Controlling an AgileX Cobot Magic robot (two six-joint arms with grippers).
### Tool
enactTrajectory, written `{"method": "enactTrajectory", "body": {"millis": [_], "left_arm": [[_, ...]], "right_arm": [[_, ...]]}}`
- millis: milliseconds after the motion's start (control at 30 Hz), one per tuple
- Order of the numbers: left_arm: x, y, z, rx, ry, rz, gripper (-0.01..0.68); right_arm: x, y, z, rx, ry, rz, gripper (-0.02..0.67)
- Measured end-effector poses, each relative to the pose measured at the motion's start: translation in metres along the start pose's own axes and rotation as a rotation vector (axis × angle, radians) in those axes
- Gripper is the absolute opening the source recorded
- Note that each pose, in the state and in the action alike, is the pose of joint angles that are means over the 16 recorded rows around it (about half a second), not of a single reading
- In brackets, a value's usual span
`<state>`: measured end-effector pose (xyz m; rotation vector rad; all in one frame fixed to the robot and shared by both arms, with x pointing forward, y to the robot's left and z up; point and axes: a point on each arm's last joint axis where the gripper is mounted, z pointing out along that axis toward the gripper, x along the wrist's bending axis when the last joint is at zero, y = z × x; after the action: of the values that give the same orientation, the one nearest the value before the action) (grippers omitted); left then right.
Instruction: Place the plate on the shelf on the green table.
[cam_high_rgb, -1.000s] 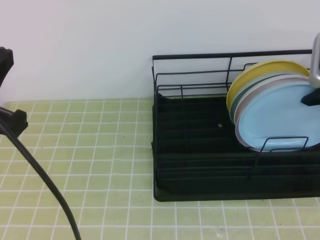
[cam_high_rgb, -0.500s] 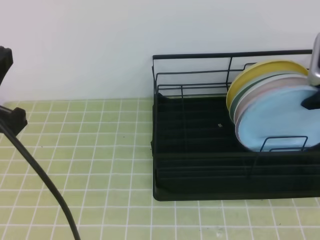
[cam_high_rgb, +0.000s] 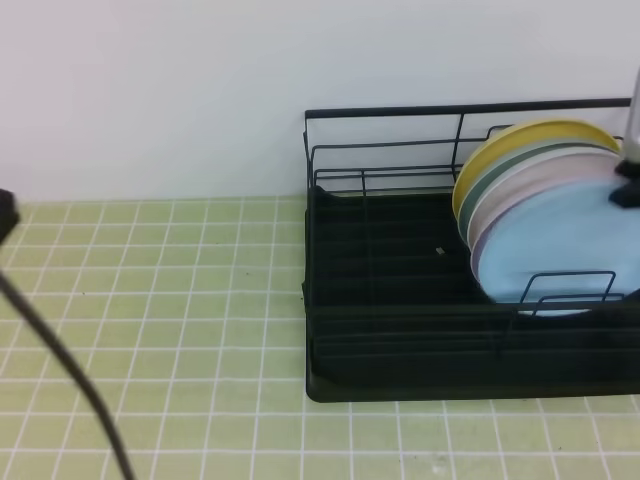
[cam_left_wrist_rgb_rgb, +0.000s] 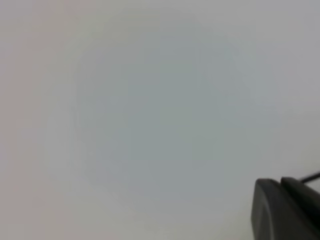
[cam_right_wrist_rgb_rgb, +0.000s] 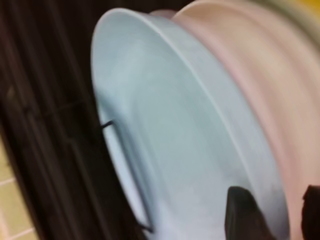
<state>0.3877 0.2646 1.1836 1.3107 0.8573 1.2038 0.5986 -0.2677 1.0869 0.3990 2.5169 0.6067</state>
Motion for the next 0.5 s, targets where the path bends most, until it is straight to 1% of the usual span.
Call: {"method": "enactTrajectory", "body": {"millis": [267,500], "left_arm": [[0.003,0.016,-0.024,-0.091,0.023,0.029,-0.001],[0.0,0.02,-0.036,-0.108,-0.006,0.052,-0.001]], "right_arm": [[0.001,0.011,-0.027,-0.035,-0.068,-0.014,0.261],[0.005,0.014,-0.036,-0.047,-0.047,0.014,0.255]]}}
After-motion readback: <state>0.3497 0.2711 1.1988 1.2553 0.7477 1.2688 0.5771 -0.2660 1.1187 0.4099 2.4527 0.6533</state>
